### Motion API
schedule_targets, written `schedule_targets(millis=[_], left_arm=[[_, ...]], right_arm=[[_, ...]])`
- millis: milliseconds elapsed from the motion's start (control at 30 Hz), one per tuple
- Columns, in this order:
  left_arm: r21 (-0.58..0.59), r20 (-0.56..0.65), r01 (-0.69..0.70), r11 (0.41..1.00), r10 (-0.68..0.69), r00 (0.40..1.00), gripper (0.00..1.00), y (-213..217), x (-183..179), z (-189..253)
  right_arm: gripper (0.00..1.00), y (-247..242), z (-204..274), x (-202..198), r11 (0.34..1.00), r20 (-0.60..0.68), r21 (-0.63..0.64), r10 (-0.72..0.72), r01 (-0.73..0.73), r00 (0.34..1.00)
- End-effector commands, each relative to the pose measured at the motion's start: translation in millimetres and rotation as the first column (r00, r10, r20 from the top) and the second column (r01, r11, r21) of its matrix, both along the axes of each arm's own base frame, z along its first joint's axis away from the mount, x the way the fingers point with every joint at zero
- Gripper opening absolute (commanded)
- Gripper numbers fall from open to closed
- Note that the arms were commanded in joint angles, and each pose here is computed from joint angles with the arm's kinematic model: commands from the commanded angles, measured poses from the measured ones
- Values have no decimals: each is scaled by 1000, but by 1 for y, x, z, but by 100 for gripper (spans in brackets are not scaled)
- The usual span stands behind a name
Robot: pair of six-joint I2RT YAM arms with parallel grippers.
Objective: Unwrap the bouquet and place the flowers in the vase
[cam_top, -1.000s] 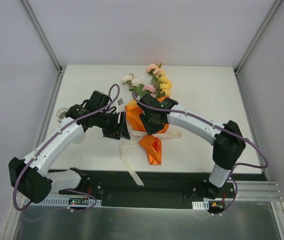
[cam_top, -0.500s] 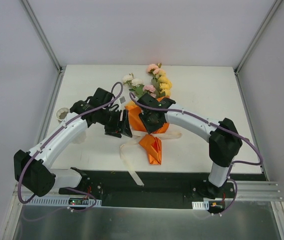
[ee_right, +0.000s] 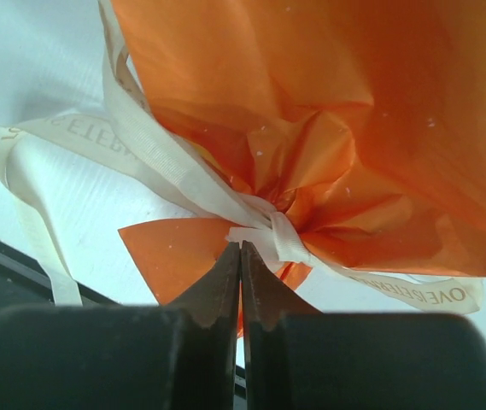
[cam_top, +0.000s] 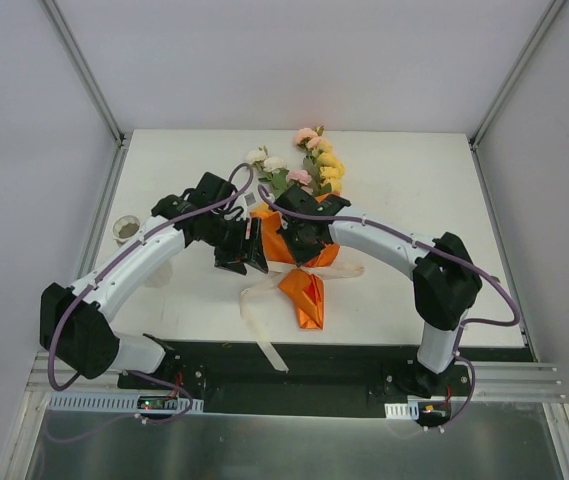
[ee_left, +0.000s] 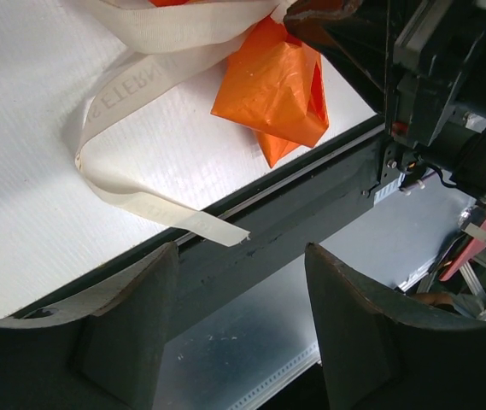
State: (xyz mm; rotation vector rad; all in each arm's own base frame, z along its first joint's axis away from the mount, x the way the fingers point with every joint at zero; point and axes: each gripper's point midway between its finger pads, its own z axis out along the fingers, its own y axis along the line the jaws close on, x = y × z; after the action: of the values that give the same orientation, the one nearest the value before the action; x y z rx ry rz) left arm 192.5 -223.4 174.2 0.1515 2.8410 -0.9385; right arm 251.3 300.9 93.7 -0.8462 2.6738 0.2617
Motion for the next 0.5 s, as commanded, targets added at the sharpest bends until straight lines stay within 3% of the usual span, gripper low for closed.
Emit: schedule_targets(millis=[0, 133, 200, 267, 467], left_arm=[[-30, 7, -8, 1000, 8, 1000, 61, -9, 6, 8], [-56, -8, -1, 998, 0, 1000, 69, -15, 8, 3], [-67, -34, 2, 998, -5, 999, 65, -19, 7, -3], [-73, -33, 2, 997, -4, 999, 55, -21, 9, -8], [-136, -100, 3, 991, -17, 995, 44, -40, 11, -33]], right_arm=[[1, 4, 3, -7, 999, -20, 39, 28, -27, 999], [1, 0, 17, -4, 998, 16, 54, 23, -23, 1000], [1, 0, 29, -6, 996, 27, 91, 6, -9, 1000], [1, -1, 39, -6, 989, 29, 143, -31, 27, 999], [1, 1, 49, -7, 957, 10, 273, -107, 100, 994]])
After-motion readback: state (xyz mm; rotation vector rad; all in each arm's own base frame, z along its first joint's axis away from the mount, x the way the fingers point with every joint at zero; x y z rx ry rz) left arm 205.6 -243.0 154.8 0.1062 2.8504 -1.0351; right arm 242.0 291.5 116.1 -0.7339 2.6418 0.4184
